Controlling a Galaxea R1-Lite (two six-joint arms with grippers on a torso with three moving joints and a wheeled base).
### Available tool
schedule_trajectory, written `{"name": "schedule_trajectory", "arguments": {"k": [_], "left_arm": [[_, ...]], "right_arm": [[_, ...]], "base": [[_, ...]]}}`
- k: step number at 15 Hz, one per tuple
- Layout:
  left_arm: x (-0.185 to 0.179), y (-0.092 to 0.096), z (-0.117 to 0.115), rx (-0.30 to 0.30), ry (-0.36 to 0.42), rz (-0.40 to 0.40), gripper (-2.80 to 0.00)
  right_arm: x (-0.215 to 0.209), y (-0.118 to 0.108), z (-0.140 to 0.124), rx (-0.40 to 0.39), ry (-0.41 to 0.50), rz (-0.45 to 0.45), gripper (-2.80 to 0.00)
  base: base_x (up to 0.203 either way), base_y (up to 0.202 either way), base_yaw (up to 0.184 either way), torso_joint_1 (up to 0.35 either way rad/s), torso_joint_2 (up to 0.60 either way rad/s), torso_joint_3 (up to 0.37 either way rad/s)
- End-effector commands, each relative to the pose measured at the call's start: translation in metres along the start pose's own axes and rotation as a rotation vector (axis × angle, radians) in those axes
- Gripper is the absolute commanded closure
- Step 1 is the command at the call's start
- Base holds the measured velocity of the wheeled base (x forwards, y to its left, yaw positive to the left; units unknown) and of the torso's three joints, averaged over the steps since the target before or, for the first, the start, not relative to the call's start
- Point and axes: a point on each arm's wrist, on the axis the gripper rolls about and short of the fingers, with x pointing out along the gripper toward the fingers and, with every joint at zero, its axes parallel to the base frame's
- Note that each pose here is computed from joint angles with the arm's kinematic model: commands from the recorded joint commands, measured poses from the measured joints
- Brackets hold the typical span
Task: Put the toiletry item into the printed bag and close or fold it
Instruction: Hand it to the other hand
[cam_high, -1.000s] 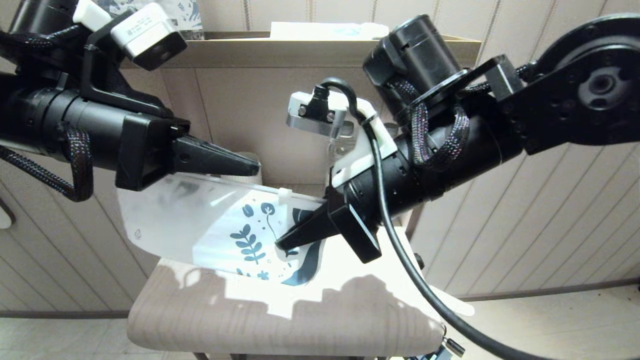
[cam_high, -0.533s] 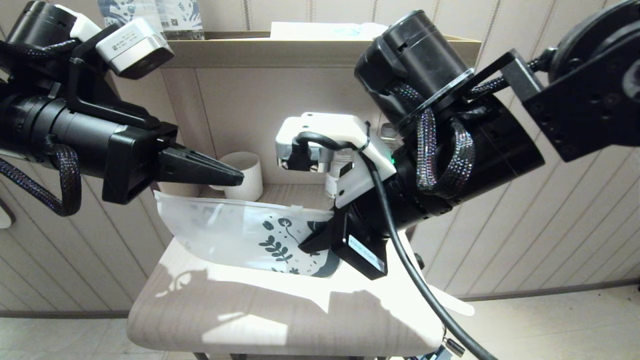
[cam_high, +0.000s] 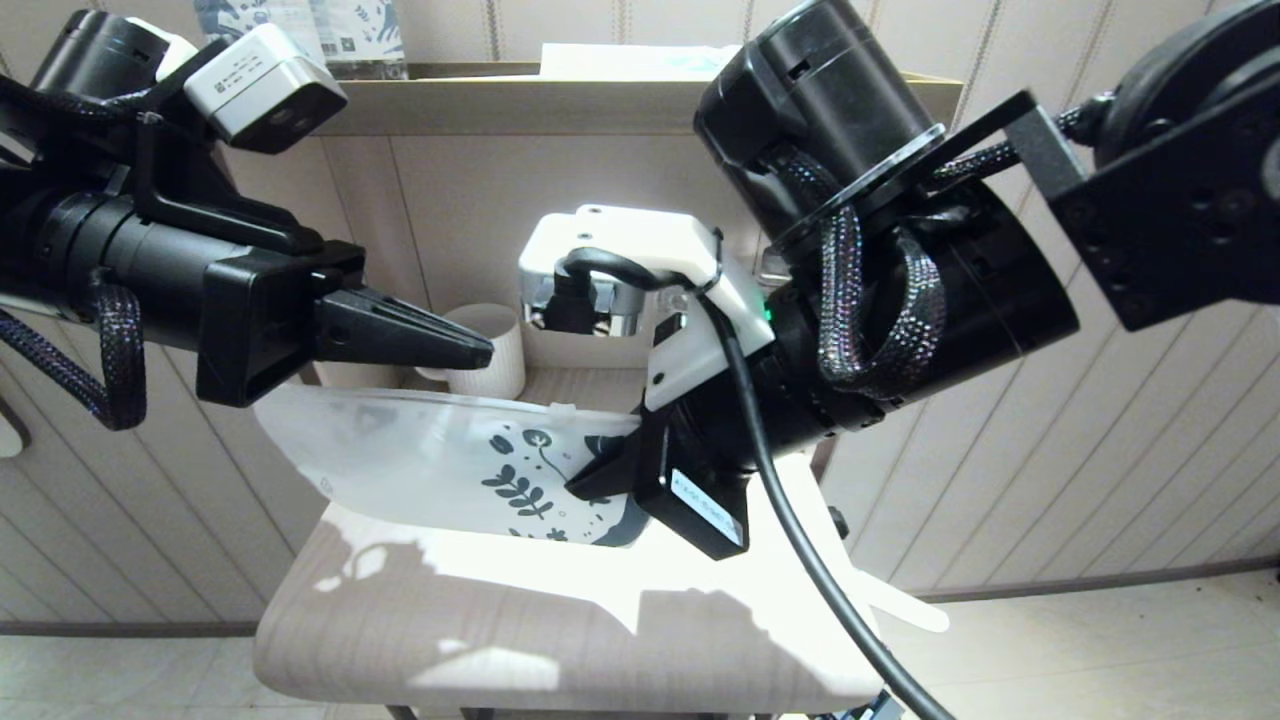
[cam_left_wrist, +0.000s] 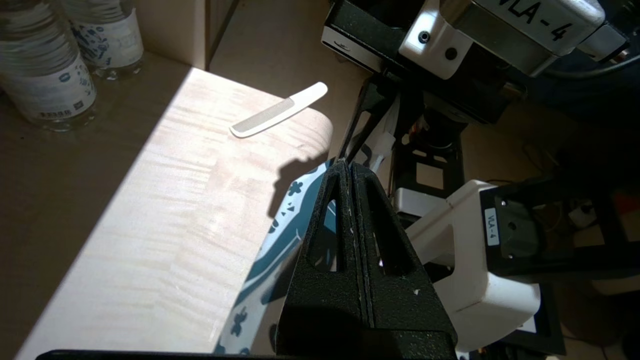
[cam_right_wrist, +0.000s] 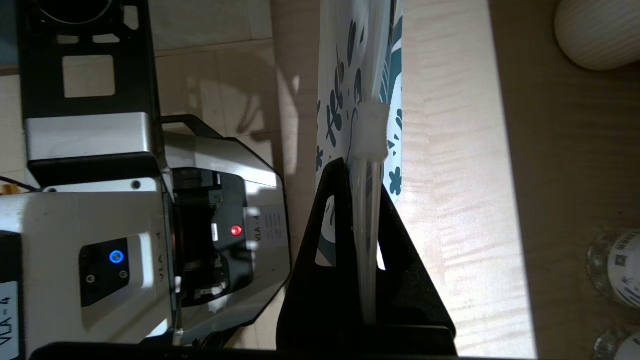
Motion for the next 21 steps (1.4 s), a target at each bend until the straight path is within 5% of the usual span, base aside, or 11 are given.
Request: {"name": "schedule_trajectory", "arguments": {"k": [1, 2, 3, 13, 17, 21], "left_arm": [[0.001, 0.0, -0.001, -0.004, -0.005, -0.019, 0.0], [0.001, 0.0, -0.002, -0.003, -0.012, -0.033, 0.0], [0.001, 0.0, 0.0, 0.002, -0.016, -0.034, -2.8], [0.0, 0.006, 0.003, -0.016, -0.041, -0.057, -2.8], [0.0, 0.009, -0.012, -0.037, -0.025, -0.04, -2.8], [0.002, 0.013, -0.01, 0.002, -0.043, -0.027, -2.8]], "right_arm": [[0.001, 0.0, 0.0, -0.001, -0.007, 0.019, 0.0], [0.001, 0.001, 0.0, 0.0, -0.015, 0.032, 0.0], [0.001, 0.001, 0.001, -0.001, -0.027, 0.04, 0.0], [0.004, 0.007, 0.008, 0.093, -0.1, 0.121, 0.0], [0.007, 0.009, 0.015, 0.107, -0.135, 0.117, 0.0], [0.005, 0.008, 0.014, 0.112, -0.137, 0.112, 0.0]], "base": [[0.0, 0.0, 0.0, 0.0, 0.0, 0.0], [0.0, 0.0, 0.0, 0.0, 0.0, 0.0], [0.0, 0.0, 0.0, 0.0, 0.0, 0.0], [0.0, 0.0, 0.0, 0.0, 0.0, 0.0], [0.0, 0.0, 0.0, 0.0, 0.0, 0.0], [0.0, 0.0, 0.0, 0.0, 0.0, 0.0]]}}
